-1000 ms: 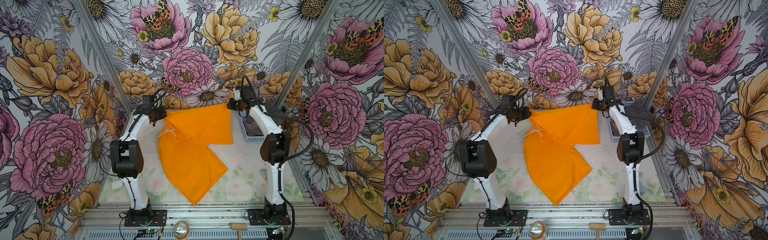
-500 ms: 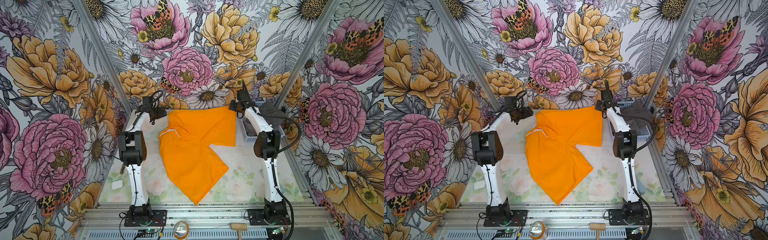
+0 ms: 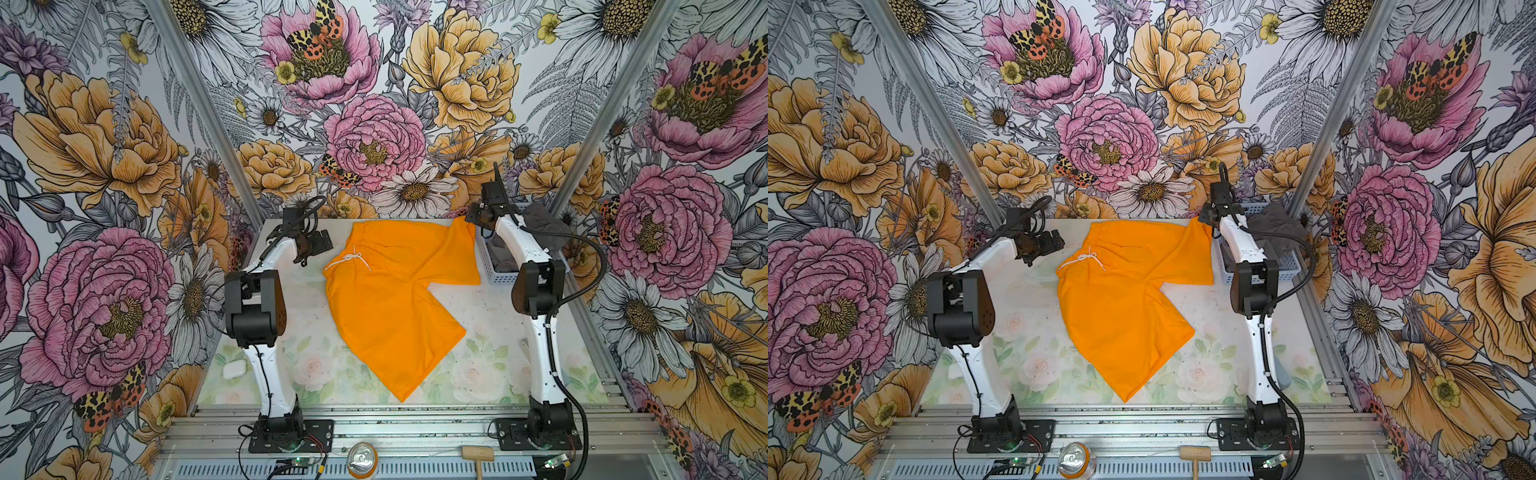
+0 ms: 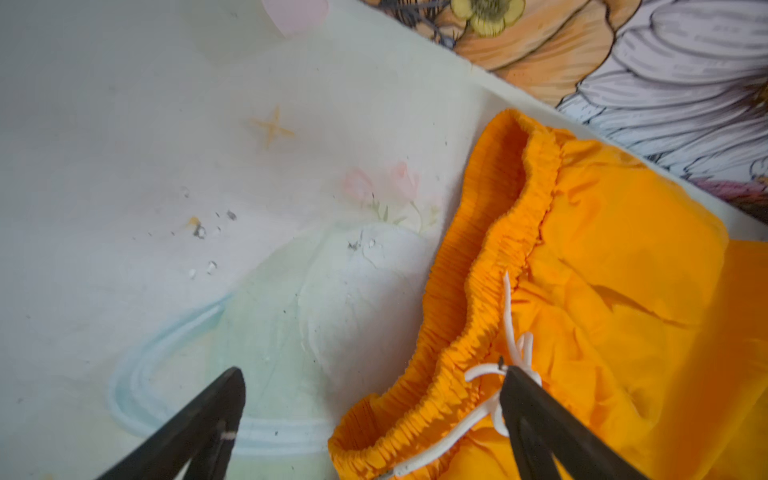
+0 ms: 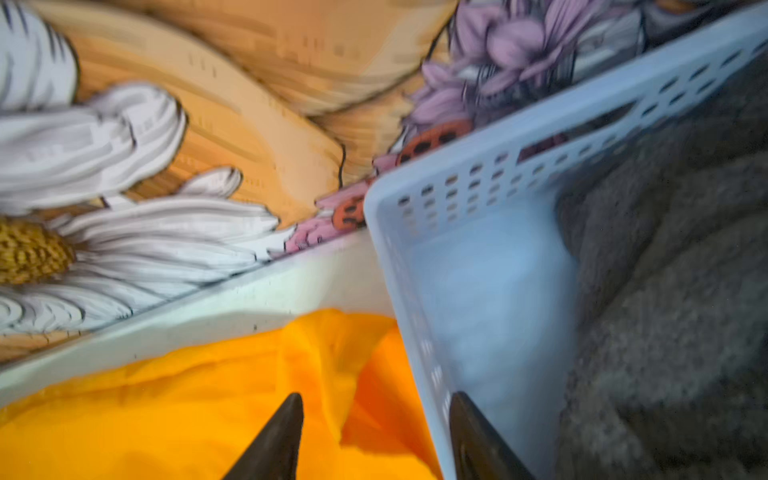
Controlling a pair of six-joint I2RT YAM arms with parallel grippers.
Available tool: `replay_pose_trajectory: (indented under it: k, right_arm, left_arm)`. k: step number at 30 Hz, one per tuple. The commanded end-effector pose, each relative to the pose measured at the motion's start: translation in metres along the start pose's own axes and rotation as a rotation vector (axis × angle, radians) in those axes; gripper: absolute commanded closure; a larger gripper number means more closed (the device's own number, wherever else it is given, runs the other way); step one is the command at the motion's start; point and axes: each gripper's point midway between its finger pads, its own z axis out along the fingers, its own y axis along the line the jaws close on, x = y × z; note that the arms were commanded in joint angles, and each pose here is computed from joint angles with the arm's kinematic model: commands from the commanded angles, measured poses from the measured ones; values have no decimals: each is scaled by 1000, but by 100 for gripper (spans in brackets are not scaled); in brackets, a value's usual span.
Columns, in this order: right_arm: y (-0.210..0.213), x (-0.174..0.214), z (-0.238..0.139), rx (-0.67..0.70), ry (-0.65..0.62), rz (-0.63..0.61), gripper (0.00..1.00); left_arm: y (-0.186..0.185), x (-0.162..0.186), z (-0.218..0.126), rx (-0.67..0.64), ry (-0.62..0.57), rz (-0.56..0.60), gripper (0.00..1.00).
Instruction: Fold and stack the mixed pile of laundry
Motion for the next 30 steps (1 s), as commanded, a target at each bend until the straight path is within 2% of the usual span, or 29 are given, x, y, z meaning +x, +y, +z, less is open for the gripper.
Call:
replay_pose_trajectory:
  k: [1,7,9,11,13,16,21,24,30]
  right_arm:
    - [33,9,-63,-85,14,-42,42]
    - [22,128,-110,-88,225,-68,41]
    - [15,160,-126,-105,263,-62,41]
    - [5,179,-140,-96,279,-67,41]
    - [-5,191,-154,-91,284,-73,41]
    - [-19,198,-166,-77,283,-75,41]
    - [-26,196,-166,-80,288,-73,40]
    - [-20,188,-162,-97,282,-86,40]
    - [3,163,-134,-134,281,-115,40]
  left_arm:
    - [-17,13,-9,49,7,51,7]
    - [-16,40,6,47,72,84,17]
    - [-15,47,14,50,97,77,26]
    - [-10,56,19,35,120,62,44]
    - [-1,64,18,2,131,39,71]
    - [14,76,9,-50,137,-6,99]
    - [44,98,-17,-132,132,-85,100]
    - [59,103,-46,-163,88,-132,100]
    - [82,120,-79,-199,37,-195,100]
